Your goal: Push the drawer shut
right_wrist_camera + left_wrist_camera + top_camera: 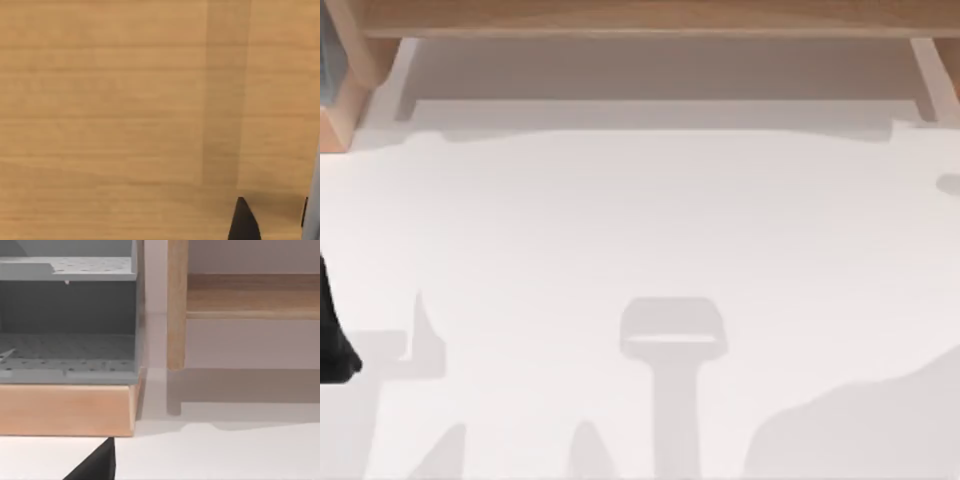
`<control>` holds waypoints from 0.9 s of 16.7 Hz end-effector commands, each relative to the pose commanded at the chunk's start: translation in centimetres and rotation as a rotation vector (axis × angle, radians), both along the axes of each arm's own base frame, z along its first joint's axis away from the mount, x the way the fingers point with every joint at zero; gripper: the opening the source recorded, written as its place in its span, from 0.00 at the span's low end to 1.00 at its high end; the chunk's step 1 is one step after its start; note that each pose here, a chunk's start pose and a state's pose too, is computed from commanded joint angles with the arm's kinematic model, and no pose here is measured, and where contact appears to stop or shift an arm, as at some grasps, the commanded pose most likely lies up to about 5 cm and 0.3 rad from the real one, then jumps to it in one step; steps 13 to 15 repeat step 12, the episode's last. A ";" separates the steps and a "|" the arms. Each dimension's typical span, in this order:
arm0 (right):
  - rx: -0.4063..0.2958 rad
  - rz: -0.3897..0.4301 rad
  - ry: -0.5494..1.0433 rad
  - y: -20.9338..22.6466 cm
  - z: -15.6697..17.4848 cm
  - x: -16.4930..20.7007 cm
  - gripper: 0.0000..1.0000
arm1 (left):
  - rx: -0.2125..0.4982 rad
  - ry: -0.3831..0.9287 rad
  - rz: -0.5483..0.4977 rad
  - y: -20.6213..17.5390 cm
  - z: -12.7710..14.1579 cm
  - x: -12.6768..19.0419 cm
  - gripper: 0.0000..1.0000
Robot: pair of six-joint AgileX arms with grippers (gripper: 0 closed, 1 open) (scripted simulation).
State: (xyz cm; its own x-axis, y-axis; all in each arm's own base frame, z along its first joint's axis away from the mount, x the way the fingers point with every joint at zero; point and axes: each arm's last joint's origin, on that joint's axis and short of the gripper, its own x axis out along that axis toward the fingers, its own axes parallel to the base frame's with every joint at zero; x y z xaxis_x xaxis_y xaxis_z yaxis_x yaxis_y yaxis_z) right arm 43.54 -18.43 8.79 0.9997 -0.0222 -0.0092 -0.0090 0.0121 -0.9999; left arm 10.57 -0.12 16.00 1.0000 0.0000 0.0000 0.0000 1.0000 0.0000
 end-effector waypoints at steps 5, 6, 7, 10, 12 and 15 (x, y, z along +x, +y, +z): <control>0.000 0.000 0.000 0.0 0.0 0.0 0.90 | 0.000 0.000 0.000 0.0 0.0 0.0 1.00; 0.000 0.000 0.000 0.0 0.0 0.0 0.98 | 0.000 0.000 0.000 0.0 0.0 0.0 1.00; 0.000 0.000 0.000 0.0 0.0 0.0 1.00 | 0.000 0.000 0.000 0.0 0.0 0.0 1.00; 0.000 0.000 0.000 0.0 0.0 0.0 1.00 | 0.000 0.000 0.000 0.0 0.0 0.0 1.00; 0.000 0.000 0.000 0.0 0.0 0.0 1.00 | 0.000 0.000 0.000 0.0 0.0 0.0 1.00; 0.000 0.000 0.000 0.0 0.0 0.0 1.00 | 0.000 0.000 0.000 0.0 0.0 0.0 1.00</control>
